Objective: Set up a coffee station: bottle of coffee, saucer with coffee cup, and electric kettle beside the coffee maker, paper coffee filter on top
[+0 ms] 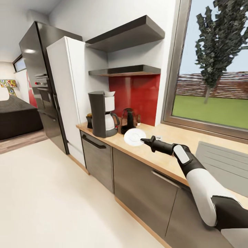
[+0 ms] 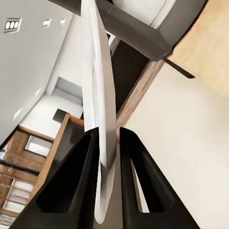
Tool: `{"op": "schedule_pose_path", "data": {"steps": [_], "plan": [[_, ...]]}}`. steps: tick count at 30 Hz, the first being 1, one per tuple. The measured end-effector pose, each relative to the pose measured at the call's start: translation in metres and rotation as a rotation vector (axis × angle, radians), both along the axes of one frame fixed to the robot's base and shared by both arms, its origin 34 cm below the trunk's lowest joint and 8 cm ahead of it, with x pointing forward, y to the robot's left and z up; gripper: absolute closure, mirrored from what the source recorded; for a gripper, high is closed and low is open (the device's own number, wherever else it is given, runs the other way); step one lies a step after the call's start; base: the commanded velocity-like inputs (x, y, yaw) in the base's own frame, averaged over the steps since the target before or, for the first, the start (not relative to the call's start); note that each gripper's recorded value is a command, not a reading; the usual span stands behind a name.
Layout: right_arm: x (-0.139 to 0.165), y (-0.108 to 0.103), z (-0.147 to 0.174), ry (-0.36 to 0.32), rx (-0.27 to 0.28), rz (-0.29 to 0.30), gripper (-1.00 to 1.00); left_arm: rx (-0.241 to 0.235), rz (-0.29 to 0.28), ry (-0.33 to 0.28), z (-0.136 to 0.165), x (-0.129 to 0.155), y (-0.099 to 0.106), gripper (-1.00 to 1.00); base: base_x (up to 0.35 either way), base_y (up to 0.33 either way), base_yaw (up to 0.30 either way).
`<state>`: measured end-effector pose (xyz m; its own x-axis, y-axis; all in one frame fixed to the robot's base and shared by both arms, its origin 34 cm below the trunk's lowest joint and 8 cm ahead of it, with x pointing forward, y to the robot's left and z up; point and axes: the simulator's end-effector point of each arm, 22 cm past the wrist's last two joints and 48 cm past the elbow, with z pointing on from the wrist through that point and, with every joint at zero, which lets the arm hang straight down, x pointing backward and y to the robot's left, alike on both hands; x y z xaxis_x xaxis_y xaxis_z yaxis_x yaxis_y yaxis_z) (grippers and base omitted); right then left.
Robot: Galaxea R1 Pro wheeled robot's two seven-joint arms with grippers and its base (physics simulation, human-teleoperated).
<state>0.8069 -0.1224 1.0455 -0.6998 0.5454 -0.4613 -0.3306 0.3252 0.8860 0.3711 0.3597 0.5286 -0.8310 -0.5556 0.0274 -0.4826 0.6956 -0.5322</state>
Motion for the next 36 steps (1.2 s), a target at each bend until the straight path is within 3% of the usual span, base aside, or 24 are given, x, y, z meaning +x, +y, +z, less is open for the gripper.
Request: {"op": "schedule_pose_path", "data": {"steps": [11,22,25,28,36], "plan": [[0.001,-0.001,-0.001,0.003,-0.002,-0.004,1.00,0.000,0.000,-0.001,0.000,0.000,0.000,-1.00,0.212,0.277,0.000],[0.001,-0.005,-0.004,0.009,-0.005,-0.009,1.00,0.014,-0.007,-0.021,0.000,0.004,0.001,-1.00,0.031,0.036,0.000],[-0.005,-0.009,-0.036,0.060,-0.022,-0.022,1.00,0.007,-0.012,-0.029,-0.002,0.005,-0.007,-1.00,0.184,0.000,0.000],[-0.001,-0.015,-0.053,0.109,-0.078,-0.058,1.00,0.005,-0.013,-0.030,-0.002,0.006,-0.008,-1.00,0.221,0.000,0.000],[0.001,-0.018,-0.066,0.151,-0.118,-0.085,1.00,-0.002,-0.016,-0.031,-0.003,0.006,-0.015,-1.00,0.104,0.003,0.000]]}}
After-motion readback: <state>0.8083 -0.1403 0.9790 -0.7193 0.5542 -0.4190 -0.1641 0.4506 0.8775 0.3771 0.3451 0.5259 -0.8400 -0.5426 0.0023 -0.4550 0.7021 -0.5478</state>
